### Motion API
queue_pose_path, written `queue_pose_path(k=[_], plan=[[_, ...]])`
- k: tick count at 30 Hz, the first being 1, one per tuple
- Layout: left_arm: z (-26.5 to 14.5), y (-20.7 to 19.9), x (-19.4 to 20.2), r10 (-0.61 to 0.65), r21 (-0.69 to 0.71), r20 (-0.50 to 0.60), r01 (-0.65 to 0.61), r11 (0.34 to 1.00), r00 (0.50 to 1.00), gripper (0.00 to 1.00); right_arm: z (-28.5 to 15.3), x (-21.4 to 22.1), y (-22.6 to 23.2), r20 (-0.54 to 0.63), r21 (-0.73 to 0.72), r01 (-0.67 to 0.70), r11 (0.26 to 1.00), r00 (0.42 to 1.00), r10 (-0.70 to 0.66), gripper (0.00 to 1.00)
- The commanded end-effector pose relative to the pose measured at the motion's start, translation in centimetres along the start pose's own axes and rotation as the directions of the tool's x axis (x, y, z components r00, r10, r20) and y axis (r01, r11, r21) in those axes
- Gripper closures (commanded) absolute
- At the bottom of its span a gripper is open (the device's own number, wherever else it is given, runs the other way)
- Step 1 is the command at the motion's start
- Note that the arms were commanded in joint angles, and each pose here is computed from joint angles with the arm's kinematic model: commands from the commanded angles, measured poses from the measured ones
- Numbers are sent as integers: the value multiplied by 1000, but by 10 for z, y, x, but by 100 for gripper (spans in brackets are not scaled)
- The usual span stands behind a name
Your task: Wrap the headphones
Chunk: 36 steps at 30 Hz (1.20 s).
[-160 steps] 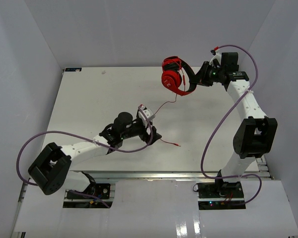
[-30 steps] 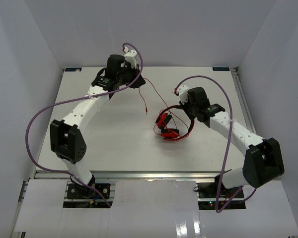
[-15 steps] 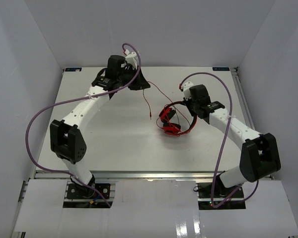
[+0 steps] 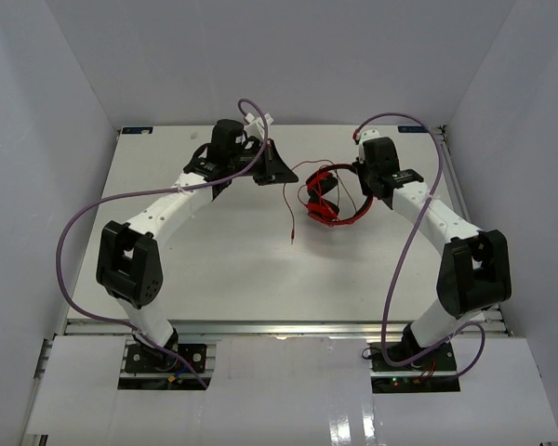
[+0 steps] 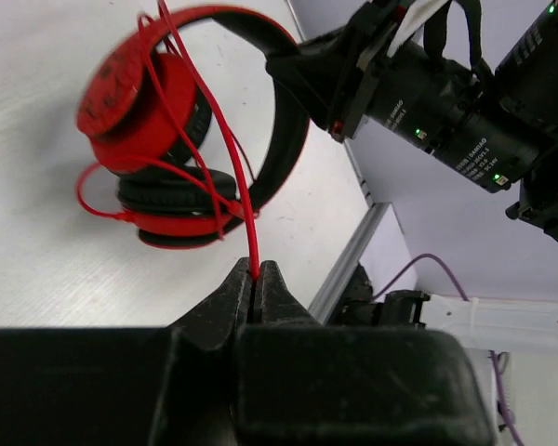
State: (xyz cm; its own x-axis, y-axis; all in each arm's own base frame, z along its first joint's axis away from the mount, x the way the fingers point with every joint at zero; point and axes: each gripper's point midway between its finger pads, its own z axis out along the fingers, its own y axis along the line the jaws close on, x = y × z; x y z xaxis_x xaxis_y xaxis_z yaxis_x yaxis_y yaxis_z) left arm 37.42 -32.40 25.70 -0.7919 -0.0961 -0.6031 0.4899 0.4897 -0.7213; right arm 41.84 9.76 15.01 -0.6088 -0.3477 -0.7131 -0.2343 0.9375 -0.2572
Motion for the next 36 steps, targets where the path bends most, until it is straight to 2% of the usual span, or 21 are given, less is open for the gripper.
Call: queue_pose_path(k=[1, 7, 14, 18, 27, 36], plan=[[5, -38, 3, -17, 135, 10, 15, 991, 1000, 100, -6, -63, -15, 157, 44, -156, 987, 976, 148, 92], [37, -36, 19, -41, 131, -15, 42, 991, 999, 100, 2, -94, -18, 196, 45, -259, 965, 949, 245, 92], [53, -18, 26, -31, 58, 8, 30, 998, 999, 100, 12, -115, -27, 216, -9, -392, 920, 897, 385, 92], [58, 7, 37, -23, -19, 1, 23, 1000, 1000, 100, 22, -112, -17, 174, -83, -444, 892, 875, 452, 92], [69, 61, 62, 2, -171, -22, -6, 985, 1000, 100, 42, -96, 23, 47, -238, -485, 842, 860, 509, 92], [82, 91, 85, -10, -226, -63, -4, 974, 998, 100, 59, -89, 37, -15, -279, -507, 816, 852, 524, 92]])
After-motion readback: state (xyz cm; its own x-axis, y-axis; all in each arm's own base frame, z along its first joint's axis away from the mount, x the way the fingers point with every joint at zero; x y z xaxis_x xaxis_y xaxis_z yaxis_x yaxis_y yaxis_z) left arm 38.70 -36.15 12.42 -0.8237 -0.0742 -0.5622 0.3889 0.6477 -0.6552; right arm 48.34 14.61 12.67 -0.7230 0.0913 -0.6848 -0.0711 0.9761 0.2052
